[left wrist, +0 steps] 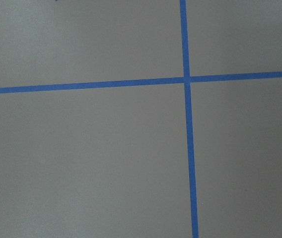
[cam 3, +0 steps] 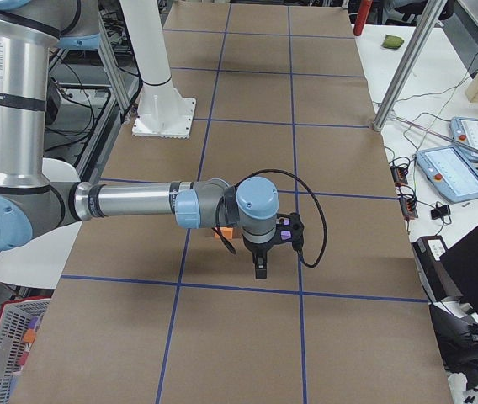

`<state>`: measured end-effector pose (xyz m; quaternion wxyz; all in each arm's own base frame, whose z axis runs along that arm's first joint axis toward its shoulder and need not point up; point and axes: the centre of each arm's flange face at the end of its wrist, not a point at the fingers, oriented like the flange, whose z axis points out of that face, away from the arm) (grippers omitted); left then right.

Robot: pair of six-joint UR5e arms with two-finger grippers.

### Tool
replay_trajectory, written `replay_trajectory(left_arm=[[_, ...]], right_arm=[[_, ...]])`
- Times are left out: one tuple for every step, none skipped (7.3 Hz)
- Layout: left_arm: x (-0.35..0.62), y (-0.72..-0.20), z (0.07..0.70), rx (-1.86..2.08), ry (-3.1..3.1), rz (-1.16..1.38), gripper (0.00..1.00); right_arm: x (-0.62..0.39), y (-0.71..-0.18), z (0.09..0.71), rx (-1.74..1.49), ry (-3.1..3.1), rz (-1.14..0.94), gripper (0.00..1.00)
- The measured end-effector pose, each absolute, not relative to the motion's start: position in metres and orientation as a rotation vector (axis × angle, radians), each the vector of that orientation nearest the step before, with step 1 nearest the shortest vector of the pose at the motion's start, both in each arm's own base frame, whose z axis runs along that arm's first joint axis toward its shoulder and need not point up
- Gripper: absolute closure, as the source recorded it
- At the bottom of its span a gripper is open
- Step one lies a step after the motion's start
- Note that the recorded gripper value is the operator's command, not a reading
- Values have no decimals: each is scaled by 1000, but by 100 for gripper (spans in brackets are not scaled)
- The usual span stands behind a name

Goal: Place blue block between orange and purple blocks

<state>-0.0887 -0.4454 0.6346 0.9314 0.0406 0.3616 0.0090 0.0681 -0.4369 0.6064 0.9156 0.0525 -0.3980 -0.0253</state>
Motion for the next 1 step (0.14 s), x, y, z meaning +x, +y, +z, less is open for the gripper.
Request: replay_trajectory(left_arm=[[-89, -446, 634, 84, 740, 18, 0]], right_arm=[[68, -437, 607, 107, -819, -52, 0]])
